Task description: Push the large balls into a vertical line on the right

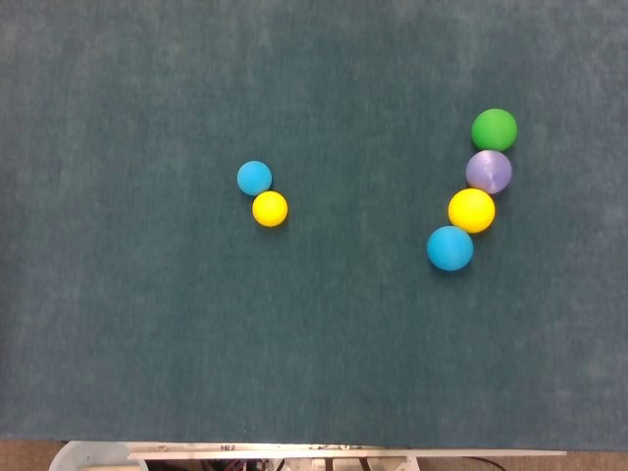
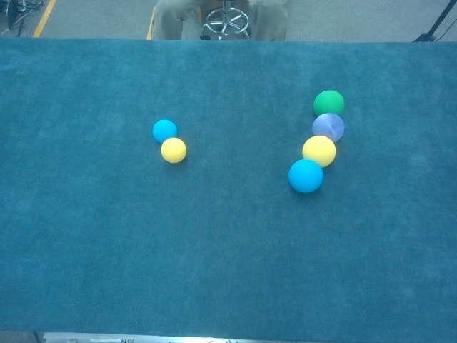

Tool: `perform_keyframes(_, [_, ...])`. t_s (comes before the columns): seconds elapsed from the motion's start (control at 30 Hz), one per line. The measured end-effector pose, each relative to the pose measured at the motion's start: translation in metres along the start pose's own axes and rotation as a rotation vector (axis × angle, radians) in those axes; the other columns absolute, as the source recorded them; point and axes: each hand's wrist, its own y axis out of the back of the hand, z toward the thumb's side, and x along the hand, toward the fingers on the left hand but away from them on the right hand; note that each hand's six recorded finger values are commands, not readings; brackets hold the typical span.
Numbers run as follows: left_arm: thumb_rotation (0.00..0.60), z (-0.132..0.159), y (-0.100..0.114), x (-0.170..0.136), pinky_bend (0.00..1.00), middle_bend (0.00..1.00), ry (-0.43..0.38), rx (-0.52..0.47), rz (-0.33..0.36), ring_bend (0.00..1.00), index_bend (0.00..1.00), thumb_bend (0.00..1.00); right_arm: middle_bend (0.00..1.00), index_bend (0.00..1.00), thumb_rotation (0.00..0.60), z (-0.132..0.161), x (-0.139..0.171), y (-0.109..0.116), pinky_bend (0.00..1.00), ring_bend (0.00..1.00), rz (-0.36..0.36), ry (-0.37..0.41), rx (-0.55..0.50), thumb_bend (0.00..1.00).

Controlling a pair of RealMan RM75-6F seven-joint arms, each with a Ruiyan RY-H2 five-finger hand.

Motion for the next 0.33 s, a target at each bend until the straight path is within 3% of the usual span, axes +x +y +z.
perform_keyframes(0.33, [0.600, -0.003, 0.001, -0.018, 0.17, 0.10, 0.035, -0.019, 0.019, 0.14, 0.17, 0.40, 0.45, 0.33, 0.600, -0.028, 0.022, 0.002, 0.37, 0.30, -0.002, -0.049, 0.011, 0.12])
